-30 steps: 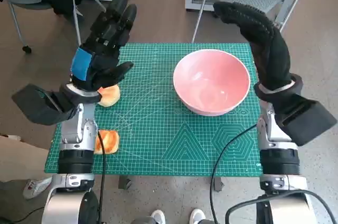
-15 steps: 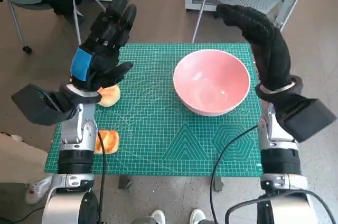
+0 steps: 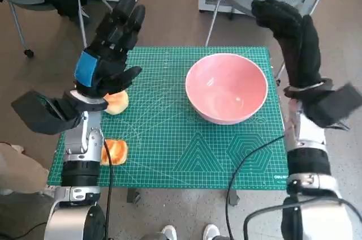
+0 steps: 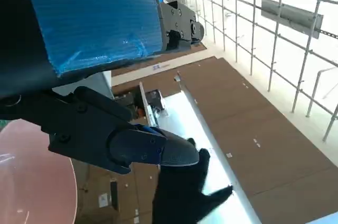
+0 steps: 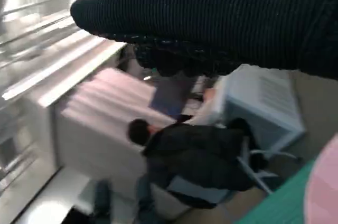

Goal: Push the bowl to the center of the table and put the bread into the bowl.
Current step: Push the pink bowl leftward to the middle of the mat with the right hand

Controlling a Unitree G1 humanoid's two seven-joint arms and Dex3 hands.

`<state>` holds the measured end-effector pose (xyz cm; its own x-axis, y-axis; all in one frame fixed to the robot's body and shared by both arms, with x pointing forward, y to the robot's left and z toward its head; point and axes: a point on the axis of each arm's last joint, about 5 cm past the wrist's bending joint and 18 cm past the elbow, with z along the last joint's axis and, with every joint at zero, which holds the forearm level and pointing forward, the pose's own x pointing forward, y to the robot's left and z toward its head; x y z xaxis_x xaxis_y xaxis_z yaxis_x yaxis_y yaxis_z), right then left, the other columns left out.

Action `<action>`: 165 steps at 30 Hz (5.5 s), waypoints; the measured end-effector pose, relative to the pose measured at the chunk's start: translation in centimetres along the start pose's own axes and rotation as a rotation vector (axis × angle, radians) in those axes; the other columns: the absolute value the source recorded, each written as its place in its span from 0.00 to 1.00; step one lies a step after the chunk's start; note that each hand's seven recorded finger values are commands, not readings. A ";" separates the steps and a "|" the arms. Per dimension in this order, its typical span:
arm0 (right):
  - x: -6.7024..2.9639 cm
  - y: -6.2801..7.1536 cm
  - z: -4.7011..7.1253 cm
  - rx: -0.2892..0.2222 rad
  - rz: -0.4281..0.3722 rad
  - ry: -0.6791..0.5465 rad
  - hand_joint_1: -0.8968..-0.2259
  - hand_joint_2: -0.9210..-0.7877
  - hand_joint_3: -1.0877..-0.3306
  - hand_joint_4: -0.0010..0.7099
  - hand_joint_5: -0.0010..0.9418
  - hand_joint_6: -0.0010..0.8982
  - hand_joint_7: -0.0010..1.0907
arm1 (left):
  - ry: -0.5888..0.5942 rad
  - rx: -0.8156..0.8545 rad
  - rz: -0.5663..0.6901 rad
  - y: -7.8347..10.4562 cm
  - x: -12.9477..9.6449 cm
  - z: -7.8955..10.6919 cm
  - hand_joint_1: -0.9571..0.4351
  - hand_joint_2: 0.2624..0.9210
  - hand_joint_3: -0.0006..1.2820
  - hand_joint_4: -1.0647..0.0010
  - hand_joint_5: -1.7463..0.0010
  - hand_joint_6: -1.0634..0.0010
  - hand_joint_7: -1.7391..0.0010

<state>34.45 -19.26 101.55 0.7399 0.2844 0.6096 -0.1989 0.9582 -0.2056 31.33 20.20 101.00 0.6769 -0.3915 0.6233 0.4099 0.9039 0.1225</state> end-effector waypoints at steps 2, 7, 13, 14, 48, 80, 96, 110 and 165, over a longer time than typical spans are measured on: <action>-0.09 -0.1 -0.3 0.011 -0.022 0.045 0.27 0.00 0.41 0.16 0.00 0.00 0.38 | 0.000 0.000 0.001 0.0 0.0 0.0 0.18 1.00 0.15 0.95 1.00 0.82 0.99; -0.35 -0.2 -1.0 0.028 -0.069 0.140 0.31 0.00 0.38 0.15 0.00 0.00 0.37 | 0.000 0.001 0.004 0.0 0.0 0.0 0.18 1.00 0.16 0.95 1.00 0.83 0.99; -0.83 -0.6 -1.6 0.031 -0.121 0.247 0.38 0.00 0.35 0.13 0.00 0.00 0.34 | 0.000 0.002 0.011 0.0 -0.1 0.0 0.18 1.00 0.16 0.95 1.00 0.83 0.99; -0.92 -0.7 -1.7 0.031 -0.127 0.264 0.39 0.00 0.34 0.12 0.00 0.00 0.34 | 0.000 0.003 0.013 0.0 -0.1 0.0 0.18 1.00 0.16 0.95 1.00 0.83 0.99; -4.44 -0.6 -4.6 0.060 -0.276 0.677 0.40 0.00 0.29 0.14 0.01 0.04 0.30 | 0.007 0.018 0.035 0.1 -0.7 0.1 0.19 1.00 0.16 0.94 1.00 0.84 0.99; -6.09 1.4 -6.0 0.110 -0.258 0.771 0.37 0.00 0.32 0.17 0.01 0.07 0.28 | 0.009 0.020 0.034 0.1 -0.7 0.1 0.18 1.00 0.16 0.94 1.00 0.83 0.99; -5.79 3.3 -6.3 0.137 -0.188 0.777 0.33 0.00 0.33 0.19 0.01 0.07 0.27 | 0.011 0.021 0.043 0.1 -0.8 0.1 0.18 1.00 0.16 0.94 1.00 0.83 0.99; -5.37 4.4 -6.4 0.140 -0.144 0.775 0.30 0.00 0.35 0.24 0.02 0.09 0.27 | 0.011 0.025 0.042 0.1 -0.9 0.2 0.19 1.00 0.16 0.94 1.00 0.84 0.99; -4.12 6.8 -6.1 0.151 -0.034 0.744 0.31 0.00 0.33 0.23 0.00 0.07 0.28 | 0.023 0.027 0.061 0.1 -1.1 0.0 0.19 1.00 0.18 0.94 1.00 0.83 0.99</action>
<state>33.99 -14.08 92.93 0.9748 0.2103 -0.0741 -0.2146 0.9751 -0.0566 30.62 20.71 100.37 0.7143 -0.3396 0.6120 0.3512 0.9302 0.1062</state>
